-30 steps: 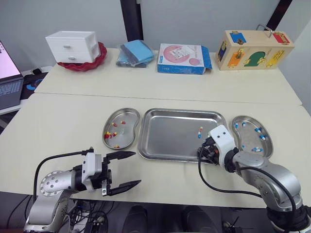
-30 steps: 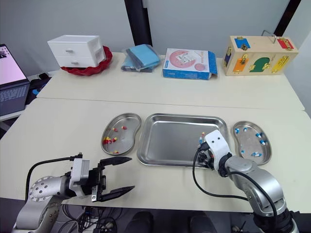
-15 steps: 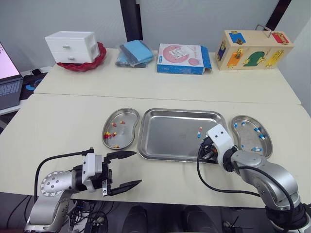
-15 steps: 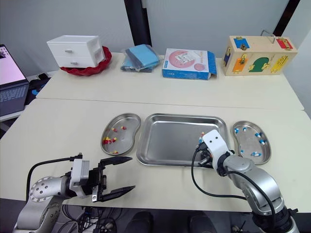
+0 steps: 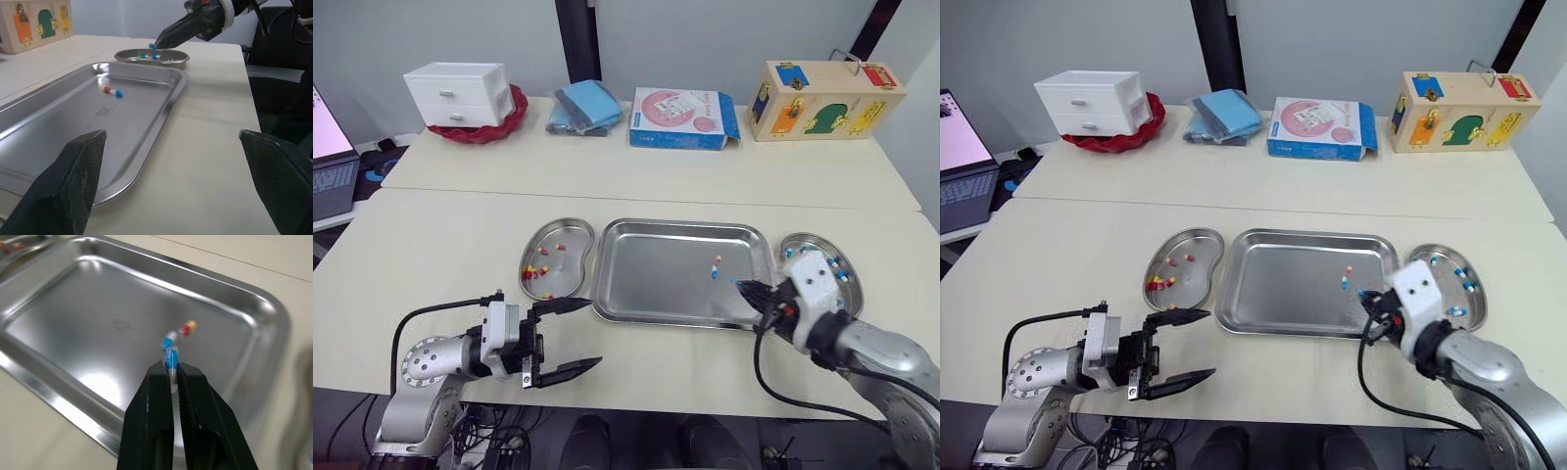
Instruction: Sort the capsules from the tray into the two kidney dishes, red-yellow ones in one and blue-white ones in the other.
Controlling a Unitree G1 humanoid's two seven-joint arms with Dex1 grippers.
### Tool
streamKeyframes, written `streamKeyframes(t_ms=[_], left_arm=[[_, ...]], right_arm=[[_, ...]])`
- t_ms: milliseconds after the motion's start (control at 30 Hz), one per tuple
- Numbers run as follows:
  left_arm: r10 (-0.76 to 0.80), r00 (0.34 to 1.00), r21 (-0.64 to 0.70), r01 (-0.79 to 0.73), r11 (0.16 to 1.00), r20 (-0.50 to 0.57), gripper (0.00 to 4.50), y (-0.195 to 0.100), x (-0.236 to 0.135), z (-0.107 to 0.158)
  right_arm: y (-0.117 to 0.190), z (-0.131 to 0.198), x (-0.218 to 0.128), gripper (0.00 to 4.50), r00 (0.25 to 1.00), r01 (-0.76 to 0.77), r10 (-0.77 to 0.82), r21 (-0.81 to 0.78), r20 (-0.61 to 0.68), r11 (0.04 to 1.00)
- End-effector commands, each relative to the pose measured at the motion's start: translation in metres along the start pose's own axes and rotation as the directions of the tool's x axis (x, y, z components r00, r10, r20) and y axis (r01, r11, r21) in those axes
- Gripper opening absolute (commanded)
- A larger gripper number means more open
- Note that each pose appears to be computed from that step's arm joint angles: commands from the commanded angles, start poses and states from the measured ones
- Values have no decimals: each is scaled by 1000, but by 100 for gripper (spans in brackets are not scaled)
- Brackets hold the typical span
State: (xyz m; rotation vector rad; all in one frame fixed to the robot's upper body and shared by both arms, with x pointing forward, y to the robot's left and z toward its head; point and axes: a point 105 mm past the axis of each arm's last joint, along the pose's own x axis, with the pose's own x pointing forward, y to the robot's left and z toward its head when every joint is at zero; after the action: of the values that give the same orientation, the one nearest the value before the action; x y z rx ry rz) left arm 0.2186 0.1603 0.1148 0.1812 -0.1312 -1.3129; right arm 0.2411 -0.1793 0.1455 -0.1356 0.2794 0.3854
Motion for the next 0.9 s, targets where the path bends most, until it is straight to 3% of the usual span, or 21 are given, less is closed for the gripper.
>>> streamKeyframes(t_ms=[33, 333, 400, 667, 833, 900], left_arm=[[-16, 999, 12, 16, 1000, 40, 450, -1, 4, 6], [-15, 998, 14, 14, 1000, 63, 450, -1, 7, 8], [-13, 998, 16, 11, 1000, 67, 450, -1, 7, 9], [6, 996, 21, -8, 1000, 94, 450, -1, 10, 13], [71, 992, 16, -73, 997, 103, 450, 4, 9, 18], [121, 990, -3, -121, 993, 73, 450, 7, 5, 18]], right_arm=[[-29, 3, -15, 1, 989, 144, -144, 24, 35, 989], [-70, -11, -19, 1, 944, 330, -329, 80, -18, 941], [-75, -13, -19, 70, 933, 361, -360, 83, -22, 929], [-79, -8, -18, 270, 925, 378, -380, 74, 11, 923], [-68, -3, -19, 420, 948, 312, -312, 6, 62, 950], [-59, -2, -20, 420, 961, 269, -264, -49, 79, 962]])
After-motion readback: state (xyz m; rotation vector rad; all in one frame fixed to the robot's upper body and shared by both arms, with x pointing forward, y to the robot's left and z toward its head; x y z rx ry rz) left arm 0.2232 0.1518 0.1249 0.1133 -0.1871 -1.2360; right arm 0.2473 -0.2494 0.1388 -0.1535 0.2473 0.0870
